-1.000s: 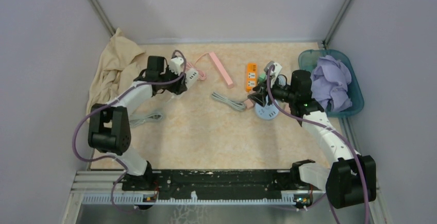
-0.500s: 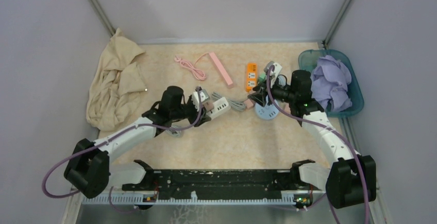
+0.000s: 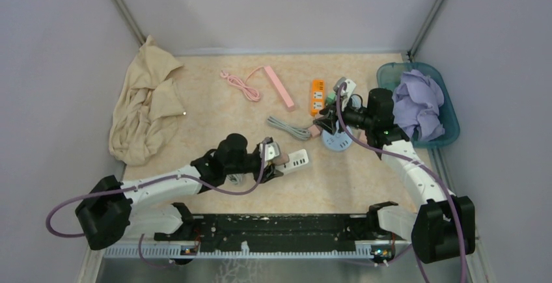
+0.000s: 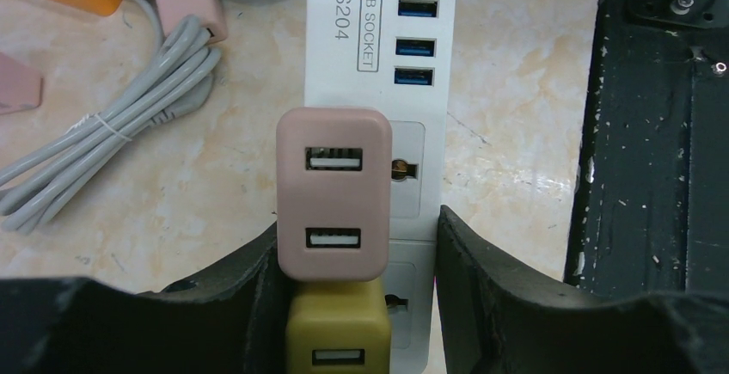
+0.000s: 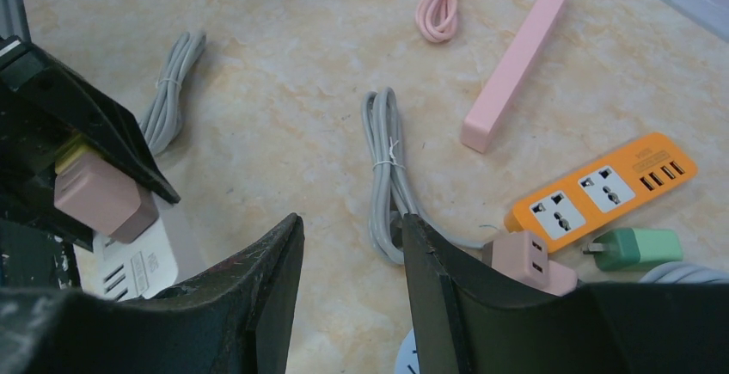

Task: Pull the plug off the socket

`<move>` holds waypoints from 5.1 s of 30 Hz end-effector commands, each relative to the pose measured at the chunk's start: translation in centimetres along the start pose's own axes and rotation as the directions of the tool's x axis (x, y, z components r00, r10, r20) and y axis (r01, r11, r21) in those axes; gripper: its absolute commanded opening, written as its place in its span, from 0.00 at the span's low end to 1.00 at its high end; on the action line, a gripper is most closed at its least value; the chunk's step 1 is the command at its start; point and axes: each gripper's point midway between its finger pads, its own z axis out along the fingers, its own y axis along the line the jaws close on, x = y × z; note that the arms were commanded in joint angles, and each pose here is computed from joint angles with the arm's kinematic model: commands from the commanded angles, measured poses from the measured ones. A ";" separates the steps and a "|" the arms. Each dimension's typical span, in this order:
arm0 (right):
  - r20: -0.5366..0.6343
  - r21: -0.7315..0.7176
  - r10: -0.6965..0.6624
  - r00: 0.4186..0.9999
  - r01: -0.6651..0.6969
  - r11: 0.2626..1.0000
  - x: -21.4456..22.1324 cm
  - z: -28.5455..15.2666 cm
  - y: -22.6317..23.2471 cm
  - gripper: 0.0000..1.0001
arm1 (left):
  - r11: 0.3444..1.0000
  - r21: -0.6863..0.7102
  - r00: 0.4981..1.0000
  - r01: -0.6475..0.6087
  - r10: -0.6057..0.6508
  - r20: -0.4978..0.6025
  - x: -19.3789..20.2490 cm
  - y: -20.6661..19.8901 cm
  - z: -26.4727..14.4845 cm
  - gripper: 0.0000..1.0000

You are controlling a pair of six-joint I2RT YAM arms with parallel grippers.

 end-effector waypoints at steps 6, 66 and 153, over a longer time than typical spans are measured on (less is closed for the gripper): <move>0.043 0.001 -0.059 0.997 0.059 0.998 -1.0 -0.3 -0.3 0.46 | 0.994 -0.007 0.989 -0.111 0.111 0.099 -2.7 -1.8 1.6 0.00; 0.180 -0.369 -0.311 0.933 0.357 0.858 0.8 -3.4 6.9 0.72 | 1.000 0.020 0.928 0.021 -0.027 0.370 -5.4 -6.5 0.2 1.00; -0.132 -0.572 -0.436 0.890 0.291 0.767 11.1 0.9 12.2 0.00 | 0.989 0.103 0.974 -0.103 0.079 0.214 3.9 -4.4 8.6 0.00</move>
